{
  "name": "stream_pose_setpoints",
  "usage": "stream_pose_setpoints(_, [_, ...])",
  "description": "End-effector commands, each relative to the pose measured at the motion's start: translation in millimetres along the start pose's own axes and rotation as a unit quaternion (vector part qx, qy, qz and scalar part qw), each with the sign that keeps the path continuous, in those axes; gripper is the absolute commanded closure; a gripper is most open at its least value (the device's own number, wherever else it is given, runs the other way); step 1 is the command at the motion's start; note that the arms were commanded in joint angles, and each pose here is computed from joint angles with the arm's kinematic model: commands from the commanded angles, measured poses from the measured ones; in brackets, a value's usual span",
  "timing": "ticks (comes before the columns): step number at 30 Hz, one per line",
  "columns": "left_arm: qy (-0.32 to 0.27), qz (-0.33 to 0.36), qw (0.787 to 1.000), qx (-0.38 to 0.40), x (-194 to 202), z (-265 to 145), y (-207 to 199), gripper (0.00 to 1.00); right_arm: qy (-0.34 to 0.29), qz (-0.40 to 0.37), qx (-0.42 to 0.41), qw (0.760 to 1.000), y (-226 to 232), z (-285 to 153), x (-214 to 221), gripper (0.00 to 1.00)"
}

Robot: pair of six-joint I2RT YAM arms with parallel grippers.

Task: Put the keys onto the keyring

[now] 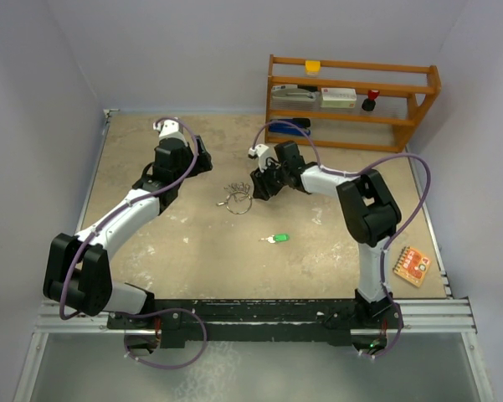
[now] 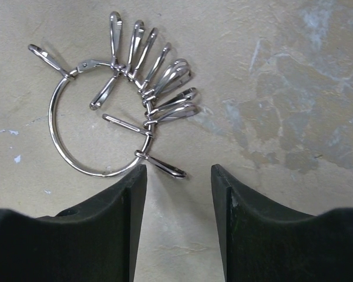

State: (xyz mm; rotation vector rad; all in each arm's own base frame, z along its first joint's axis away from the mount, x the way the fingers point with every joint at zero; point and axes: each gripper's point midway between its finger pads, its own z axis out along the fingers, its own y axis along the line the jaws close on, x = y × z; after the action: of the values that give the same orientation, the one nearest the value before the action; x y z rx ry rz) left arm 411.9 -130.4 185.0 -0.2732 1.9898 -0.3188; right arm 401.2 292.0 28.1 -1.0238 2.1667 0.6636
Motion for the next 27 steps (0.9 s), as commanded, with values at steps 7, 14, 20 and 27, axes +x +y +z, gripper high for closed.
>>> stream_pose_setpoints(7, [-0.029, 0.005, 0.999, 0.012, -23.8, -0.3, -12.7, 0.21, -0.008, -0.006, -0.018, 1.000, 1.8, -1.7, -6.1, 0.56])
stream_pose_setpoints(14, [-0.028, 0.007, 1.000, 0.009, -22.5, 0.4, -11.4, 0.21, 0.002, -0.014, -0.023, 1.000, 1.8, -0.6, -1.2, 0.58])
stream_pose_setpoints(20, [-0.028, 0.006, 1.000, 0.009, -22.4, 0.9, -11.5, 0.21, 0.005, -0.016, -0.014, 1.000, -1.9, 2.2, 1.7, 0.61])
stream_pose_setpoints(27, [-0.026, 0.006, 1.000, 0.008, -21.1, 1.5, -11.0, 0.21, 0.001, -0.017, -0.018, 1.000, -2.4, 6.0, -1.2, 0.63])
